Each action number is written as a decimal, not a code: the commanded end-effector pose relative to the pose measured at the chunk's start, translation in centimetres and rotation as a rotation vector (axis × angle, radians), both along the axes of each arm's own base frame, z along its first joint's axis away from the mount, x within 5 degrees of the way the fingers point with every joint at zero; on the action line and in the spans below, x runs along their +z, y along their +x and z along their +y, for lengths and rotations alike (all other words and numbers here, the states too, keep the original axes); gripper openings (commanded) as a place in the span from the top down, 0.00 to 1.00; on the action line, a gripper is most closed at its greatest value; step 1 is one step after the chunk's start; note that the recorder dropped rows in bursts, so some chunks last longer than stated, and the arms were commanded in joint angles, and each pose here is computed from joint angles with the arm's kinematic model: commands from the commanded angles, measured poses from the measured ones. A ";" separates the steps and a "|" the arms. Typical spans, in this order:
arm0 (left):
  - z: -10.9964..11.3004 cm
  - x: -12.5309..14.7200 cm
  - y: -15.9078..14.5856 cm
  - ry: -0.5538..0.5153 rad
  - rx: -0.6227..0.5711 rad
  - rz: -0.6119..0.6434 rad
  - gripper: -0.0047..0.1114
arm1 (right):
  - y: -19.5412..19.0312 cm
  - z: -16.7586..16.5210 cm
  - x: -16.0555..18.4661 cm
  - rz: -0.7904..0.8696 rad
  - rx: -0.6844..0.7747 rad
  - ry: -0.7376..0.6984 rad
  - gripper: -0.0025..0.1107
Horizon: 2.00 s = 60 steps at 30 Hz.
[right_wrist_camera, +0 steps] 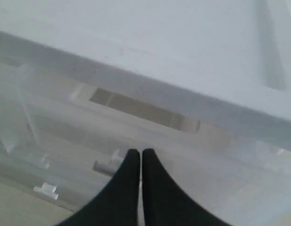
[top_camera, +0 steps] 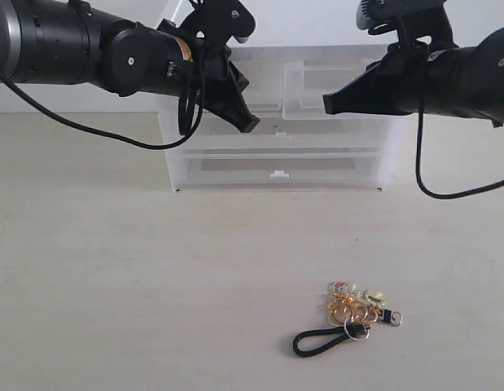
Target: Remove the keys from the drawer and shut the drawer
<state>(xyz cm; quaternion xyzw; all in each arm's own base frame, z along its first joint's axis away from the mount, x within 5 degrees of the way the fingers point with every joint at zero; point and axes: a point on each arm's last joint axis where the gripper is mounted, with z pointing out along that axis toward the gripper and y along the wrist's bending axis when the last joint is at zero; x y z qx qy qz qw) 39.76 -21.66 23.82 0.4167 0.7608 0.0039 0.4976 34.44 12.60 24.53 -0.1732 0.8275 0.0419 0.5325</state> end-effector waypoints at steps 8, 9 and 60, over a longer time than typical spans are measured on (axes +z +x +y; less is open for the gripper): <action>1.2 0.4 1.5 -0.071 0.047 -0.073 0.92 | 4.1 1.7 0.4 -0.039 0.017 -0.001 0.98; 1.2 0.4 1.5 -0.073 0.048 -0.071 0.92 | 4.1 1.7 0.5 -0.032 0.024 0.001 0.98; -0.5 8.1 -14.5 -0.201 -0.111 0.052 0.92 | -18.0 -7.0 4.1 -0.191 -0.057 0.260 0.98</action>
